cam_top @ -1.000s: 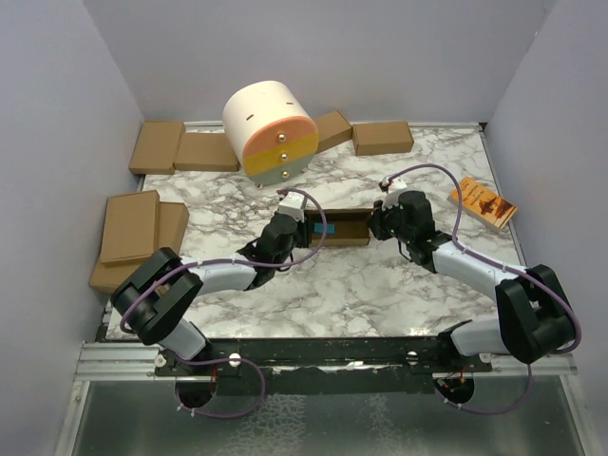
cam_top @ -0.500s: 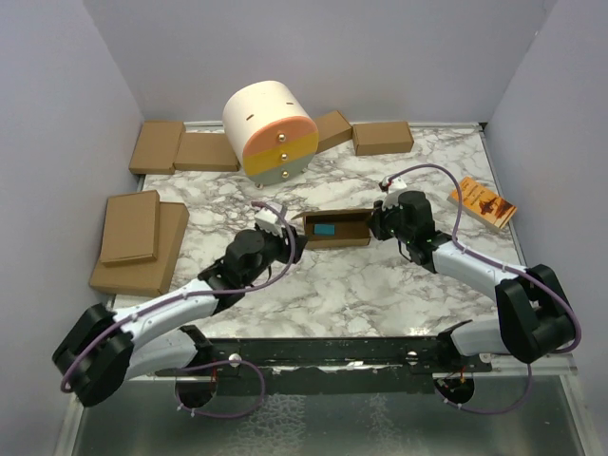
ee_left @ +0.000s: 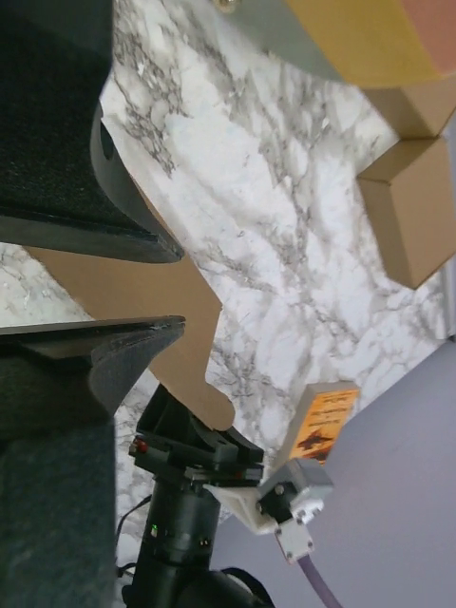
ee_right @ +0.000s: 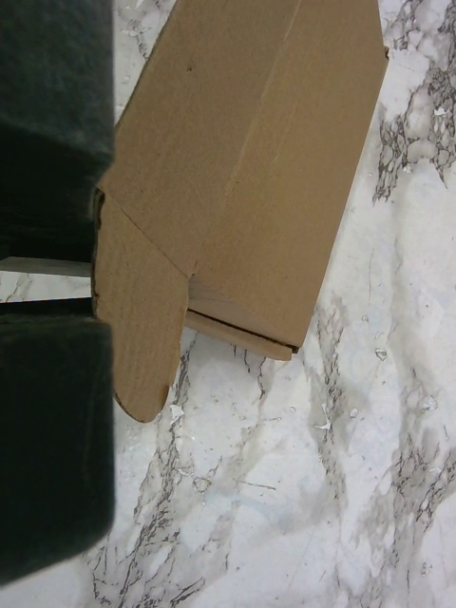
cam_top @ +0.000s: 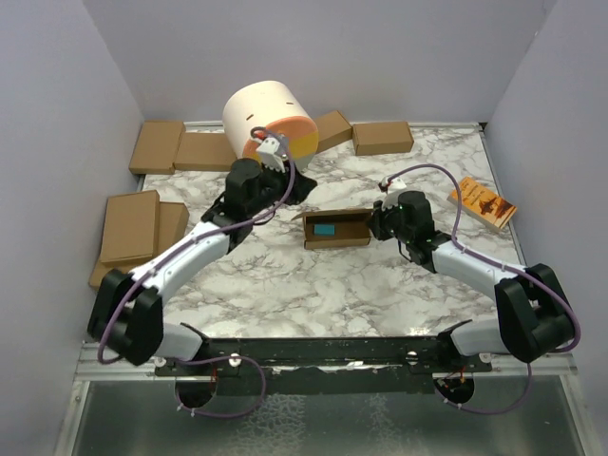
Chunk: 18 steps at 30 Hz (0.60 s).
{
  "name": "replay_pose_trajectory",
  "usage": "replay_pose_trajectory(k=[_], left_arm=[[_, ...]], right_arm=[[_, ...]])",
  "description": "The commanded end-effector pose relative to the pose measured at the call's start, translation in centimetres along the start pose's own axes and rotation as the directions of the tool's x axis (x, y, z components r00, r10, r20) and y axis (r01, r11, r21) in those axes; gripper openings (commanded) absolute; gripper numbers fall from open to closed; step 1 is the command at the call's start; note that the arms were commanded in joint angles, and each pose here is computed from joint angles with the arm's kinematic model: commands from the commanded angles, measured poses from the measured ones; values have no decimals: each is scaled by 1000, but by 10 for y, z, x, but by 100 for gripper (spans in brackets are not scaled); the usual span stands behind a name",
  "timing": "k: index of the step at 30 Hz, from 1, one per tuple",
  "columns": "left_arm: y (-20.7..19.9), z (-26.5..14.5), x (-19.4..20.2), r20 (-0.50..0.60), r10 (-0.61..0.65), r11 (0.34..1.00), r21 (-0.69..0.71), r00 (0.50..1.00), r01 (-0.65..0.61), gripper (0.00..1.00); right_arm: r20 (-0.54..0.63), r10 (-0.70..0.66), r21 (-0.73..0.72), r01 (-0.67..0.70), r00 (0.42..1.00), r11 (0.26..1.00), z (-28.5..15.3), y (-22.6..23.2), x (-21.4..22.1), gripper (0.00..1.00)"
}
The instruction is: Fold the paper box
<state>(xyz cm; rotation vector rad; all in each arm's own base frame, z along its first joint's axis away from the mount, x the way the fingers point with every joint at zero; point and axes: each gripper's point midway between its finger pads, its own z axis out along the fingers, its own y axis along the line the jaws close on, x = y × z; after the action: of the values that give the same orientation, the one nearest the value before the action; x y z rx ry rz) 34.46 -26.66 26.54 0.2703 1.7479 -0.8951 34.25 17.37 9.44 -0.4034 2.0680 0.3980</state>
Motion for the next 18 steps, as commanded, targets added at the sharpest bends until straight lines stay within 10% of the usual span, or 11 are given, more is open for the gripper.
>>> replay_pose_trajectory(k=[1, 18], left_arm=[[-6, 32, 48, -229, -27, 991, 121, 973, 56, 31], [20, 72, 148, -555, -70, 971, 153, 829, 184, 28]], right_arm=[[-34, -17, -14, 17, 999, 1000, -1, 3, 12, 11], [-42, -79, 5, 80, 996, 997, -22, -1, 6, 34]])
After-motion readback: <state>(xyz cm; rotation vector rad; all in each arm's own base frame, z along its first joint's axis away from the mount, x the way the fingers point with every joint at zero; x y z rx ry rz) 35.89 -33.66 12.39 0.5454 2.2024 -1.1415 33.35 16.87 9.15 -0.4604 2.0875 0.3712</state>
